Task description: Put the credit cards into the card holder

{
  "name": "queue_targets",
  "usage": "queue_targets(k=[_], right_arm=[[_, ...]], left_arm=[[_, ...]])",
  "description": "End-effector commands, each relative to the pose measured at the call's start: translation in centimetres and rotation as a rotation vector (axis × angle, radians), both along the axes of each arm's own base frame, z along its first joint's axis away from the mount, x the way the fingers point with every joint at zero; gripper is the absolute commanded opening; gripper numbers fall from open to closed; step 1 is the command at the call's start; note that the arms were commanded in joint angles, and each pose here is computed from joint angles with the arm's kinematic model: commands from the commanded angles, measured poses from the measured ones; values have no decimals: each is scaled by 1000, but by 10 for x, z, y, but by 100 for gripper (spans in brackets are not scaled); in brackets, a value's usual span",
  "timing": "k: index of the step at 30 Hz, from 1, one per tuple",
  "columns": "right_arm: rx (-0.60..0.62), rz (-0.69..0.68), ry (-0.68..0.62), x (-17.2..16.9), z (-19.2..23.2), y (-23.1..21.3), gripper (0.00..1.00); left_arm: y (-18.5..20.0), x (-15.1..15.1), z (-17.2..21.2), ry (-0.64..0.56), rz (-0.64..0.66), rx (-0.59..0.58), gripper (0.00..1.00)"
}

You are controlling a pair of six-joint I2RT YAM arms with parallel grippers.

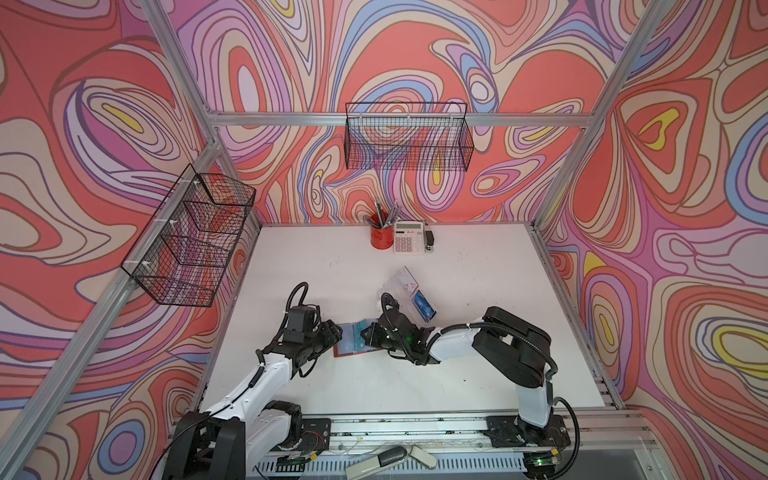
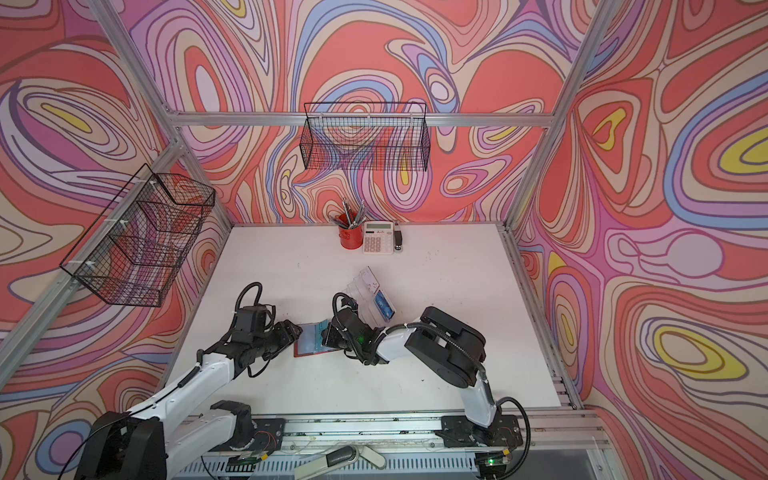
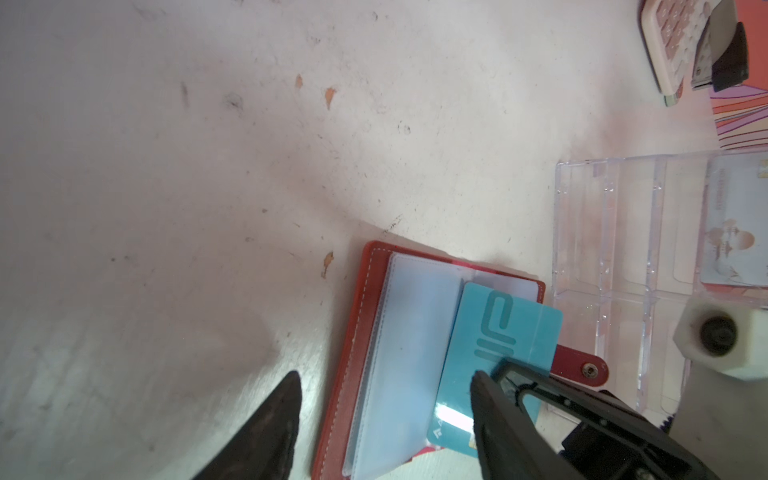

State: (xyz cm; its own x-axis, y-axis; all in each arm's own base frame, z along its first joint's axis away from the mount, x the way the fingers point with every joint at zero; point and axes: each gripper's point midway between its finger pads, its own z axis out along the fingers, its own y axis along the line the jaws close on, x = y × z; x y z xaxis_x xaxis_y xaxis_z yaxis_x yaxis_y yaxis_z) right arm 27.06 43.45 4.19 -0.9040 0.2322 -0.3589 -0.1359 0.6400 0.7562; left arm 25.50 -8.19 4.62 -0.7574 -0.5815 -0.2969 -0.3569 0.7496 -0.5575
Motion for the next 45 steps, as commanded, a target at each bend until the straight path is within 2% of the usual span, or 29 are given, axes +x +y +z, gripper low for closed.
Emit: queue_targets(k=[1, 16, 18, 22, 26, 37, 45], right_arm=[[-20, 5, 34, -1, -16, 1, 0], [41, 35, 76, -7, -18, 11, 0], [46, 30, 79, -7, -18, 11, 0], [53, 30, 85, -6, -17, 13, 0], [63, 33, 101, -5, -20, 18, 0], [70, 24, 109, 1, -23, 27, 0], [31, -1, 80, 1, -22, 13, 0]], left_arm=[[3, 1, -3, 14, 11, 5, 67], [4, 0, -9, 42, 10, 15, 65], [3, 0, -10, 49, 8, 14, 63], [2, 0, -12, 57, 3, 8, 48], [7, -2, -17, 92, 17, 36, 42], [6, -3, -26, 138, 11, 33, 36], [9, -4, -26, 139, 22, 43, 35]])
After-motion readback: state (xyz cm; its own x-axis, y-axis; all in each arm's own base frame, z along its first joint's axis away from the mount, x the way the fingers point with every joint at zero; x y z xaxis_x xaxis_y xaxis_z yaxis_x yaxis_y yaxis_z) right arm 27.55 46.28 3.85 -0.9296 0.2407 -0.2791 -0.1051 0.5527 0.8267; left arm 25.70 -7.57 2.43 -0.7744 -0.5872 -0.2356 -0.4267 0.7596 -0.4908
